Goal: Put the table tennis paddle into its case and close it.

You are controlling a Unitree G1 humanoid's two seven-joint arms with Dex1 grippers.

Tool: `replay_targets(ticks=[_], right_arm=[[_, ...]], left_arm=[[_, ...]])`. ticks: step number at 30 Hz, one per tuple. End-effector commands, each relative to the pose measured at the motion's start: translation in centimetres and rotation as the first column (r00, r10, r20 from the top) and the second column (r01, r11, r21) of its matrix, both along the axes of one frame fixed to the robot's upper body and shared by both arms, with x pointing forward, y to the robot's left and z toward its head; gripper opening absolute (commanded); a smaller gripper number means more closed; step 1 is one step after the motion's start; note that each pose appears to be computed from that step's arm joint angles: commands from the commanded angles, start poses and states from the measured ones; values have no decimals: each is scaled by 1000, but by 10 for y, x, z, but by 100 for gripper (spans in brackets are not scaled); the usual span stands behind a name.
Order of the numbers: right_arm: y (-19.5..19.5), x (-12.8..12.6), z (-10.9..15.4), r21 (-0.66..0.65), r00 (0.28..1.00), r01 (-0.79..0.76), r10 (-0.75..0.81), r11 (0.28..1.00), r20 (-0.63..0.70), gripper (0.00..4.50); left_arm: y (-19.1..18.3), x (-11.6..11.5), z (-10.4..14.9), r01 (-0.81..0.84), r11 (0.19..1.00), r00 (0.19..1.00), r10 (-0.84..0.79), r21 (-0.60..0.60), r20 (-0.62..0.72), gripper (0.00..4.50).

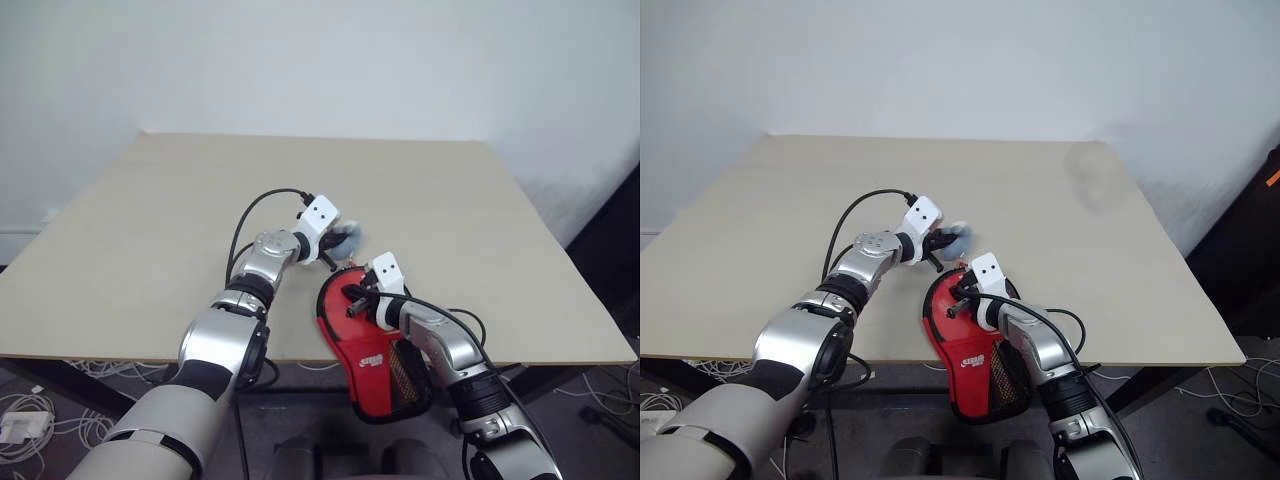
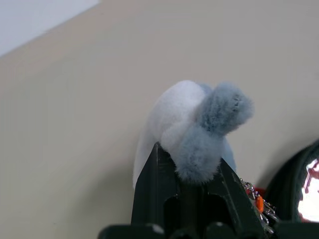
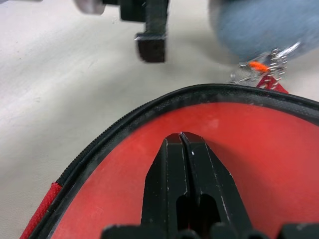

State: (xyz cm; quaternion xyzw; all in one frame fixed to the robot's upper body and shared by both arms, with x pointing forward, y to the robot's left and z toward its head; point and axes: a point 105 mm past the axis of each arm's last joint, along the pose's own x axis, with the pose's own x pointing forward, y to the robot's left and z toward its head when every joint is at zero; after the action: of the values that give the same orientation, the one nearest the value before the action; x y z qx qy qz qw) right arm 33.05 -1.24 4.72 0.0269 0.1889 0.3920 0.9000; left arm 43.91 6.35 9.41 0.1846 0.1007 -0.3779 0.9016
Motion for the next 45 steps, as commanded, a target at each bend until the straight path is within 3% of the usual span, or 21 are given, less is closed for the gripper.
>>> replay_targets(ticks=[1, 8, 16, 23, 32, 36, 45], right_arm=[[7, -7, -7, -9, 999, -31, 31, 999, -30, 0], [7, -8, -7, -9, 999, -31, 31, 999, -32, 0], [5, -7, -7, -13, 999, -27, 27, 1000, -32, 0], [5, -7, -8, -18, 999, -30, 29, 999, -32, 0], [5, -9, -9, -18, 999, -35, 35, 999, -34, 0], [6, -9, -9, -18, 999, -37, 36, 999, -35, 0], [9, -10, -9, -17, 998, -47, 46, 999, -39, 0]], left_arm=[[-16, 10, 36, 10, 1000, 994, -9, -12, 112, 0], [-40, 6, 42, 65, 998, 990, -63, -12, 128, 0], [-62, -20, 34, 315, 949, 944, -314, 1, 105, 0], [-55, -49, 14, 532, 837, 830, -545, 124, 119, 0], [-47, -63, -3, 606, 783, 783, -618, 142, 66, 0], [-44, -63, -2, 606, 787, 789, -613, 113, 40, 124], [-25, -55, 16, 603, 791, 794, -608, 102, 27, 446]])
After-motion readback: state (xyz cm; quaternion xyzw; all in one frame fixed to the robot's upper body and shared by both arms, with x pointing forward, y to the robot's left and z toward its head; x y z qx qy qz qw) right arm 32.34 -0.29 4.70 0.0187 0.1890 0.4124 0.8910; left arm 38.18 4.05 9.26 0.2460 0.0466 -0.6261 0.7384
